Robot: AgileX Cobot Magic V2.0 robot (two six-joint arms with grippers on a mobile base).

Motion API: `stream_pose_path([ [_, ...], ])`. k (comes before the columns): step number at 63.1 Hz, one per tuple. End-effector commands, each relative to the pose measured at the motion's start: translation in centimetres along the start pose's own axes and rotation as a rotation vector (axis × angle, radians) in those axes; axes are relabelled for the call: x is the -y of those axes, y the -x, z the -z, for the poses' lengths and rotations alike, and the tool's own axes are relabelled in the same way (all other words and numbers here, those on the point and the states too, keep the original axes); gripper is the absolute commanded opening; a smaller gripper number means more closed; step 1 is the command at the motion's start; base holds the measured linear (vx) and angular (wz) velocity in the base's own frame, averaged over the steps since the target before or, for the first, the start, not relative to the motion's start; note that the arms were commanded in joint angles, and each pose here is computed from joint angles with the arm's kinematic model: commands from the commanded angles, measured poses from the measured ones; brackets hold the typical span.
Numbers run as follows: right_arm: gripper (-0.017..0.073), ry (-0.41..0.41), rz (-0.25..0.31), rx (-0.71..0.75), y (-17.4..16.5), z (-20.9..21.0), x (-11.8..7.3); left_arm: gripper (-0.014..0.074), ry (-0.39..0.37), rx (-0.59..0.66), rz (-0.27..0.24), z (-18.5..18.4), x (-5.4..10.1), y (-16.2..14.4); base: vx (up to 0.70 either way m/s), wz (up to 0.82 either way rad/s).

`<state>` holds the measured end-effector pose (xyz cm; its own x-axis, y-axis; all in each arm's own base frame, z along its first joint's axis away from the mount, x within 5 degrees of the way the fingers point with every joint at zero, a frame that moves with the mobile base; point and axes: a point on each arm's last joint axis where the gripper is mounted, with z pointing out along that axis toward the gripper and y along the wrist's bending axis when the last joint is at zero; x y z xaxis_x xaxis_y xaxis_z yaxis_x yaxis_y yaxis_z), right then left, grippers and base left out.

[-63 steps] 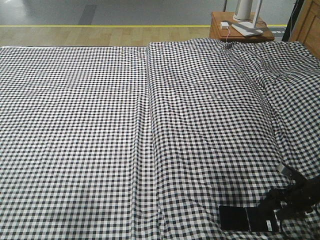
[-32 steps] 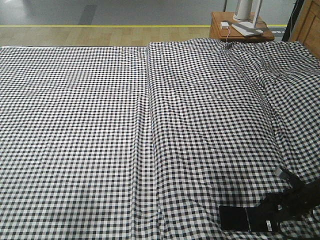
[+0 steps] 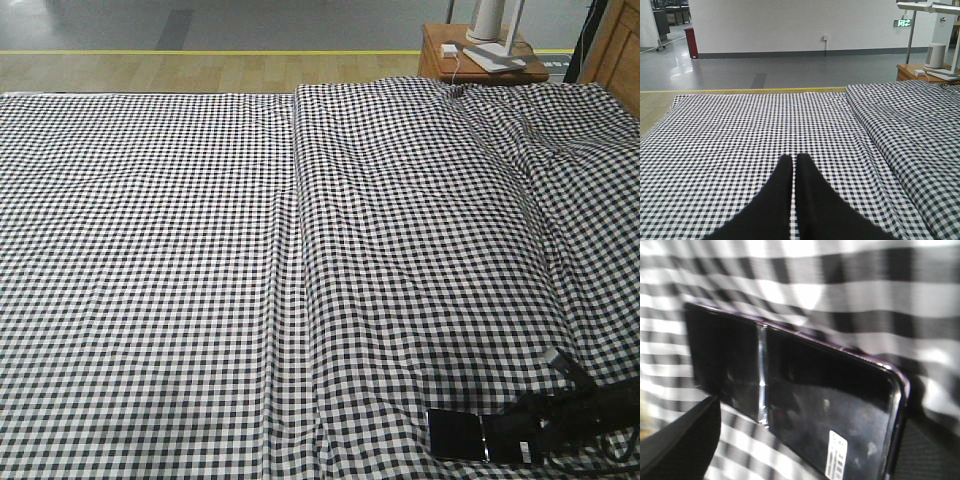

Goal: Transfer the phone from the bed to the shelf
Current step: 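Close the right gripper on the phone's edge and tilt it up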

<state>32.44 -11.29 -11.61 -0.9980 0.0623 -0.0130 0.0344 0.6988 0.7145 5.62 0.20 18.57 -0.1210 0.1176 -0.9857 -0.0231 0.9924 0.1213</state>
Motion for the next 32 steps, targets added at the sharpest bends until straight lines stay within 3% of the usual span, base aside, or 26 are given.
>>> stream_pose_path([
  [1, 0.0594, 0.163, 0.032, 0.069, 1.3, 1.2, -2.3, 0.0001, 0.01, 0.107, 0.014, 0.3, -0.2, 1.4, 0.0, 0.0],
  [17, 0.0577, 0.251, 0.052, 0.082, 1.2, 1.1, -2.9, 0.0001, 0.01, 0.107, 0.014, 0.3, -0.2, 1.4, 0.0, 0.0],
  [32, 0.0452, 0.308, 0.092, 0.076, 1.1, 1.2, -3.4, 0.0001, 0.01, 0.107, 0.014, 0.3, -0.2, 1.4, 0.0, 0.0],
])
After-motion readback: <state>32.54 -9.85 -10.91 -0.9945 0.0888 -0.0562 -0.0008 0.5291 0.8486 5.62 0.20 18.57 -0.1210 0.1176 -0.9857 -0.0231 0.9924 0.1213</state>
